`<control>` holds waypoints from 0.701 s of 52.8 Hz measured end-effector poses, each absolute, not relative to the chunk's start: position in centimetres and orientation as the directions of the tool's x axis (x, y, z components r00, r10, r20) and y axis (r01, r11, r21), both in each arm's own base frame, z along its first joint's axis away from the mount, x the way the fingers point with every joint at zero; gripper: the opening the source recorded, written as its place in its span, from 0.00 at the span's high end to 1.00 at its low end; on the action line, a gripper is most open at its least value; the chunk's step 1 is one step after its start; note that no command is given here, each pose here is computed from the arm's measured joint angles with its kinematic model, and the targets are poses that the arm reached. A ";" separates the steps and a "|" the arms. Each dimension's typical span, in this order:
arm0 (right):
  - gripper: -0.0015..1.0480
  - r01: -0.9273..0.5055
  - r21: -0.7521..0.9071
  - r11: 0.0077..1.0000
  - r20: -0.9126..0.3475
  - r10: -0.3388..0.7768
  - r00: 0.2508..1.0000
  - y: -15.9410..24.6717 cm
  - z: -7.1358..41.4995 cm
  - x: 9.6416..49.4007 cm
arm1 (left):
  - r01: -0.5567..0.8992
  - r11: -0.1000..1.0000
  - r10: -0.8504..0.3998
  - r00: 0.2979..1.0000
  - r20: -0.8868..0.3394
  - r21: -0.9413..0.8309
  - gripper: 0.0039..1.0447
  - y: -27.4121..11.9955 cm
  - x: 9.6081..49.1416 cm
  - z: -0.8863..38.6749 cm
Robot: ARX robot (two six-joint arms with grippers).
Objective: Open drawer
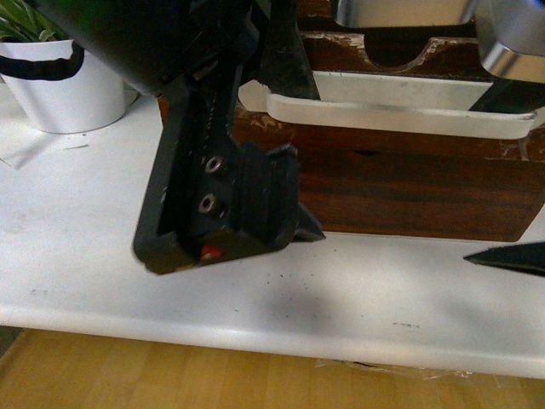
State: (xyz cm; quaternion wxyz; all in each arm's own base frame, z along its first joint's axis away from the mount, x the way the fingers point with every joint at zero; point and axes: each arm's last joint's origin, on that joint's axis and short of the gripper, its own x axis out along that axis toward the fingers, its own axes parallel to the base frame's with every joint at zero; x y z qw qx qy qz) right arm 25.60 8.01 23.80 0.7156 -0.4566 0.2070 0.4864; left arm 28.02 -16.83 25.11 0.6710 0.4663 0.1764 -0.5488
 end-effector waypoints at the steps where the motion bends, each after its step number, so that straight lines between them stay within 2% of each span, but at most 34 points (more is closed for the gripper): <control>1: 0.09 -0.886 -0.451 0.104 -0.741 0.510 0.437 8.0 23.8 25.3 | 0.900 -0.042 -0.572 0.334 -0.750 0.433 0.06 -16.8 27.9 25.1; 15: 0.09 -0.894 -0.443 0.066 -0.739 0.538 0.406 7.7 23.6 23.0 | 0.881 -0.123 -0.561 0.318 -0.764 0.456 0.06 -16.7 24.7 25.3; 26: 0.09 -0.898 -0.436 0.061 -0.735 0.551 0.395 7.7 23.1 22.1 | 0.877 -0.134 -0.568 0.314 -0.761 0.462 0.06 -16.4 23.3 25.2; 31: 0.09 -0.885 -0.456 0.095 -0.703 0.571 0.424 7.5 23.2 22.0 | 0.863 -0.090 -0.594 0.355 -0.722 0.497 0.06 -16.2 23.4 25.0; 37: 0.09 -0.853 -0.481 0.200 -0.603 0.632 0.488 6.7 24.3 21.7 | 0.829 0.028 -0.649 0.440 -0.621 0.559 0.06 -15.6 23.9 25.3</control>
